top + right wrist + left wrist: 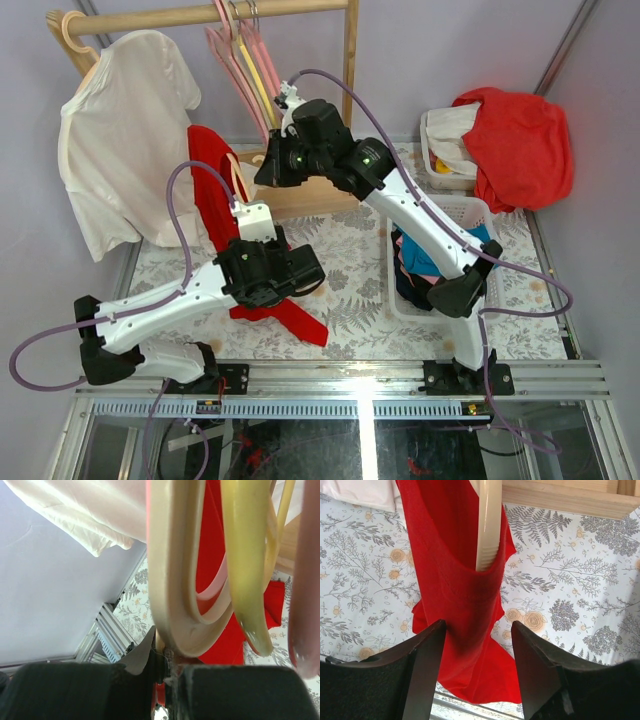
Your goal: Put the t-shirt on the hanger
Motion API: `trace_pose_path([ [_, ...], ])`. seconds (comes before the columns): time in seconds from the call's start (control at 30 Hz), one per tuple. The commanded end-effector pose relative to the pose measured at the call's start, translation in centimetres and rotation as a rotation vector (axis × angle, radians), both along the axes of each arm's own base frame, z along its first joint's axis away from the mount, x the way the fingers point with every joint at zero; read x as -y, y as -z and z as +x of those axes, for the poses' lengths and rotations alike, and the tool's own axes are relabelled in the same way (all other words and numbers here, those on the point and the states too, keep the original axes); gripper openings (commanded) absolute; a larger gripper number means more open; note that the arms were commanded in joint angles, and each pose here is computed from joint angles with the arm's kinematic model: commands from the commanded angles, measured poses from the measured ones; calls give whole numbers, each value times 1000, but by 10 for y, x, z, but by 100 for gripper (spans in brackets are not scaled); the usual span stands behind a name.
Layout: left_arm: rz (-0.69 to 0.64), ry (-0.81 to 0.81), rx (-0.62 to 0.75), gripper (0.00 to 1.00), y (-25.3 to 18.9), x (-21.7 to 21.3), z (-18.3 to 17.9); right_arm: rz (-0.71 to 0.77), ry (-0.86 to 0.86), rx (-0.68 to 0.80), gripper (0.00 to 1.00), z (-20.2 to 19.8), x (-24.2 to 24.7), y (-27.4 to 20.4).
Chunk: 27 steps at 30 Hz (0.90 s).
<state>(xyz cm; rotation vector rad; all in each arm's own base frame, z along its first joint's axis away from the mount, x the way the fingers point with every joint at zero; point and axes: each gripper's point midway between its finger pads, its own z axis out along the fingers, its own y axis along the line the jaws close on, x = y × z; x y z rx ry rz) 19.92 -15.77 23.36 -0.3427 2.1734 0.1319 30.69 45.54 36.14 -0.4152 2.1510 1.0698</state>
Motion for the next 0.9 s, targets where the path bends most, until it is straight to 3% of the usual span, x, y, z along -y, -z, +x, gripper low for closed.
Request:
trace_pose_path([
  [0.0, 40, -34, 66, 52, -6, -6, 8, 178, -40, 98, 0, -14, 11, -76],
  [0.53, 25, -32, 96, 0, -16, -17, 6, 204, -81, 65, 0, -16, 4, -72],
  [0.7, 6, -28, 108, 2, -23, -20, 5, 209, -84, 68, 0, -17, 5, -74],
  [0.8, -3, -27, 108, 26, -25, -19, 5, 215, -88, 66, 0, -19, 4, -76],
  [0.87, 2, -23, 105, 37, -25, -17, 6, 216, -88, 67, 0, -19, 5, -77],
])
